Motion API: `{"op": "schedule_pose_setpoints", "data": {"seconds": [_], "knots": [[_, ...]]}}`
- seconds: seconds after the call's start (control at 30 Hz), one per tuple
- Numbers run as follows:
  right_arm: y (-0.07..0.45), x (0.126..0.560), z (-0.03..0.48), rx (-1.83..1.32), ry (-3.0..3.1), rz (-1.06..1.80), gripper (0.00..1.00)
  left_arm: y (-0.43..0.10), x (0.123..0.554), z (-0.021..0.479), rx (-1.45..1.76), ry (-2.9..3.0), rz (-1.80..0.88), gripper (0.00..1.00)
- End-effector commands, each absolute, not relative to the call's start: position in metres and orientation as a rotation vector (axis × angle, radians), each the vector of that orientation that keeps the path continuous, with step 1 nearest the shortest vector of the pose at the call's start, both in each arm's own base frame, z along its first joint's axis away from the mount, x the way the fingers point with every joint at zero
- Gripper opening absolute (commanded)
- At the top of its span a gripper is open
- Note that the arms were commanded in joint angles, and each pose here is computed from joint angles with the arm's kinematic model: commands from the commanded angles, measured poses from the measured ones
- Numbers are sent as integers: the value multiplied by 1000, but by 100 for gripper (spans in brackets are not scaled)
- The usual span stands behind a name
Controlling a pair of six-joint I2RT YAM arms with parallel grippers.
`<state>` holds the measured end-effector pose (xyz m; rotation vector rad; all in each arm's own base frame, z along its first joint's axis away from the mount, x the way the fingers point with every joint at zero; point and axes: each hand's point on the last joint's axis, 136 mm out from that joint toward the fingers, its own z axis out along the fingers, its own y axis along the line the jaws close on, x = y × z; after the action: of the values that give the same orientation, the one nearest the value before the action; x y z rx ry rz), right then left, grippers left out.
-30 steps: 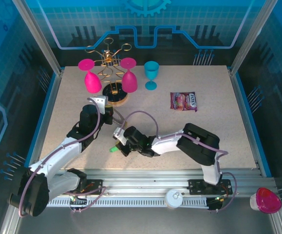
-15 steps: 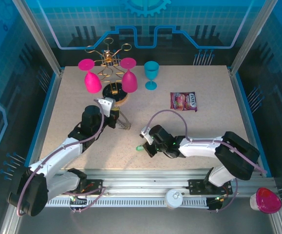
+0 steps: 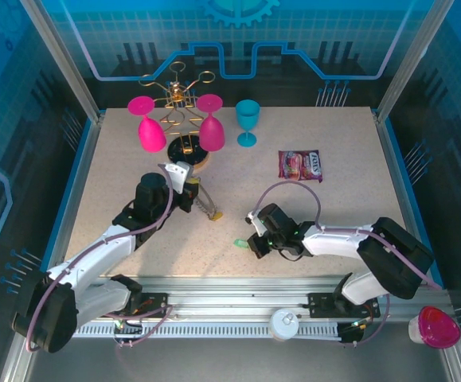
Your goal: Put the keys on the keyring
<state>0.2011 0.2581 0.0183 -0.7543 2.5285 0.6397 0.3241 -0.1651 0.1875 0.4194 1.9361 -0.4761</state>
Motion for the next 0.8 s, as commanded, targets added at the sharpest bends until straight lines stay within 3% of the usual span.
{"op": "schedule_pose_setpoints", "data": {"seconds": [0.0,0.53,0.77], "knots": [[256,196,13,-703,2573,687,0,-174,323,208,469,1874,-496,0],[250,192,33,-528,2646,786,27,-175,323,207,479,1875,-489,0],[241,181,30,-320,2830,762,31,-175,322,206,480,1875,-490,0]]}}
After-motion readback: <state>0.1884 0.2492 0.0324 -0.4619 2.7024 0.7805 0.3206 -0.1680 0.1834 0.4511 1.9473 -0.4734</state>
